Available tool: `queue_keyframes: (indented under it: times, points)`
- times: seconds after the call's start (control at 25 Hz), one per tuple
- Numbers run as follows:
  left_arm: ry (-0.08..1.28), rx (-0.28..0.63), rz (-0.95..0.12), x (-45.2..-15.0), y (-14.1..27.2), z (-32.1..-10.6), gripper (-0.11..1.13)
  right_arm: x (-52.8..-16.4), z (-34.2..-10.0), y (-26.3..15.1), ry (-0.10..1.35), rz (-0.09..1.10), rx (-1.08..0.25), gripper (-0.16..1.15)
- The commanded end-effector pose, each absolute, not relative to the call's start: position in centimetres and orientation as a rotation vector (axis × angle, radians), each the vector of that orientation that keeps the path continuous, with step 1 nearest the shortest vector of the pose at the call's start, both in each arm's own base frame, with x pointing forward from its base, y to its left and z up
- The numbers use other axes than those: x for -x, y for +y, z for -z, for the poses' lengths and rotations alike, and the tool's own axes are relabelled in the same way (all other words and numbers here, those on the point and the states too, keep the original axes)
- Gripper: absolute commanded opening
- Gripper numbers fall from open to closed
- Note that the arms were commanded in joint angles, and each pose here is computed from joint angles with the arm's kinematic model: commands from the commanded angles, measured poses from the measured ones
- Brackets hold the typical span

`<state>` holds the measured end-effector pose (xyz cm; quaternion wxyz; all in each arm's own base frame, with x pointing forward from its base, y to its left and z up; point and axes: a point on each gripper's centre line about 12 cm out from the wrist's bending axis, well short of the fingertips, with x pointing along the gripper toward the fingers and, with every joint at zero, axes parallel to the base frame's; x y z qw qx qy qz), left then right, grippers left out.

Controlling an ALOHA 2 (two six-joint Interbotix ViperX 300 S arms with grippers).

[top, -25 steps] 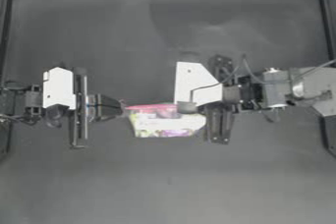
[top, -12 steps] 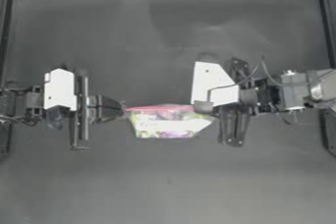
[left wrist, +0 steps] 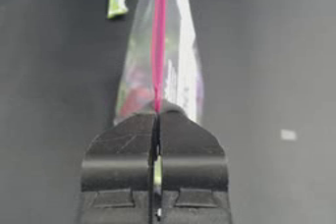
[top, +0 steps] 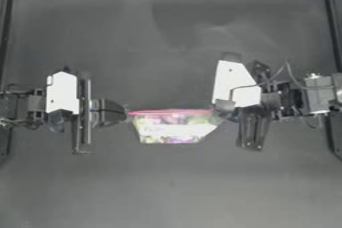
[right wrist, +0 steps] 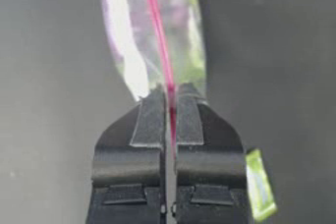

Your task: Put candy in bag

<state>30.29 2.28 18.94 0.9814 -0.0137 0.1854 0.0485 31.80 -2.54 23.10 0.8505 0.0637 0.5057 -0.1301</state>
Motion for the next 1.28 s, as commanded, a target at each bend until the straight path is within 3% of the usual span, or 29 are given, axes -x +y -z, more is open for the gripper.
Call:
queue_keyframes:
  times: [0.04,0.68,0.96,1.28]
  points:
    - [0.362,0.030,-0.098,-30.3,2.3,-19.3,0.04,-30.8,-23.7,-2.5,1.073,0.286,-0.147,0.09]
    - [0.373,0.031,-0.102,-30.6,2.4,-19.0,0.04,-29.2,-23.9,-2.5,1.063,0.313,-0.164,0.09]
    - [0.372,0.029,-0.107,-30.8,2.6,-19.1,0.04,-30.0,-24.9,-2.5,1.005,0.301,-0.155,0.09]
    - [0.395,0.030,-0.107,-31.2,2.6,-18.3,0.04,-31.5,-23.8,-2.4,0.970,0.272,-0.147,0.09]
